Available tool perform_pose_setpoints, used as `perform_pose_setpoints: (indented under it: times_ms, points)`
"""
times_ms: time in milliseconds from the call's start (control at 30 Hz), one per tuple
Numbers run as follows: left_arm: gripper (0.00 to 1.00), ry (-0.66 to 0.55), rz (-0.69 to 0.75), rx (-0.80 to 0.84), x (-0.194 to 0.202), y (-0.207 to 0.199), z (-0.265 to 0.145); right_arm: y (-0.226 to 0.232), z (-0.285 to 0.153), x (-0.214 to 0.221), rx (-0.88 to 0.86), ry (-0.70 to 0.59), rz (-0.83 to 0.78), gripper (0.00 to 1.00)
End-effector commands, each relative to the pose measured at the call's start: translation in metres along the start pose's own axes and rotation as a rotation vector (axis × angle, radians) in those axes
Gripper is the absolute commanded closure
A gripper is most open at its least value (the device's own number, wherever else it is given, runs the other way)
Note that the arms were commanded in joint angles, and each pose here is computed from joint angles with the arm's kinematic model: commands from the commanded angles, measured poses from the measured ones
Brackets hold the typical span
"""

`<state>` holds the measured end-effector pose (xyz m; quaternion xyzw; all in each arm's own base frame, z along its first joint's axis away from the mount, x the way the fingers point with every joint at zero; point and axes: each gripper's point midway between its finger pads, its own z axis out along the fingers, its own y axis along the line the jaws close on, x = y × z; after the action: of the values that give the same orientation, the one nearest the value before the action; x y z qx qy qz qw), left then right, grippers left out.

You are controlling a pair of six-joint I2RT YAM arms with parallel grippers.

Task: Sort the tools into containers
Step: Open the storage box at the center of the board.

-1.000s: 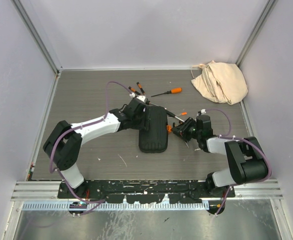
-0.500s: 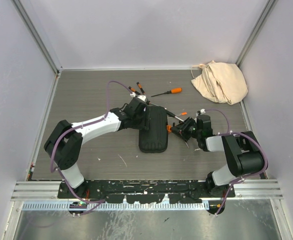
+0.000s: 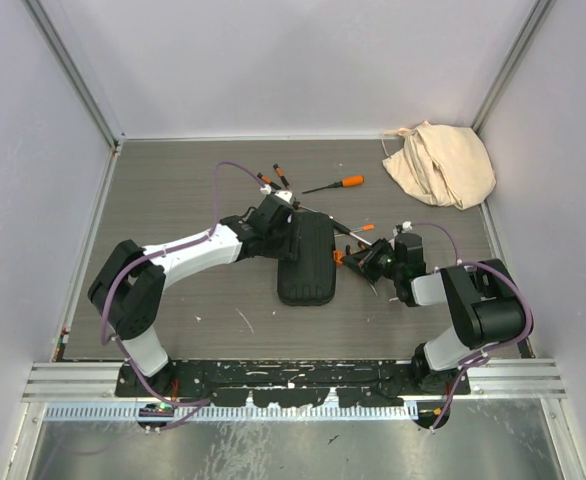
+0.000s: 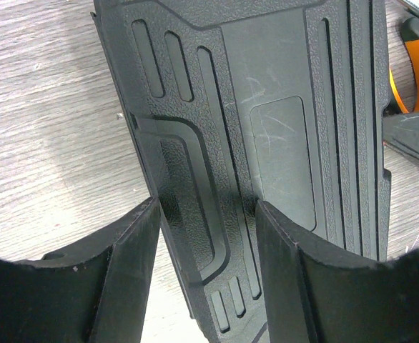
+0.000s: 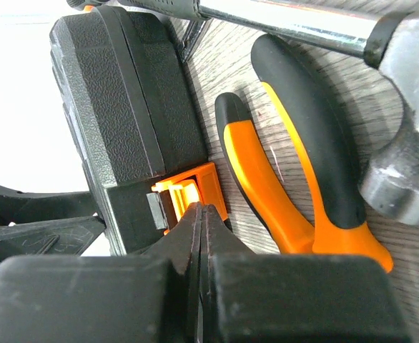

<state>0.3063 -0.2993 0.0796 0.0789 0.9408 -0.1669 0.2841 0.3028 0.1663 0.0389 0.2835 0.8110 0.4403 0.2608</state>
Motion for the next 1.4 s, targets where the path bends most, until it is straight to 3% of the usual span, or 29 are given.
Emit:
perform_pose_setpoints:
  times_ms: [0, 867, 1100, 1367]
  points:
    - [0.45, 0.168, 0.076, -0.198, 0.049, 0.053, 0.007, 0.020, -0.006, -0.002, -0.063, -0.012, -0.055, 1.00]
    - [0.44, 0.153, 0.075, -0.223, 0.044, 0.067, -0.001, 0.039, -0.021, -0.018, -0.023, -0.064, -0.161, 0.99]
    - [0.44, 0.157, 0.075, -0.217, 0.045, 0.066, -0.001, 0.036, -0.014, -0.013, -0.043, -0.037, -0.140, 0.60]
    - [0.44, 0.157, 0.073, -0.208, 0.045, 0.064, 0.000, 0.035, -0.005, -0.012, -0.062, -0.015, -0.107, 0.55]
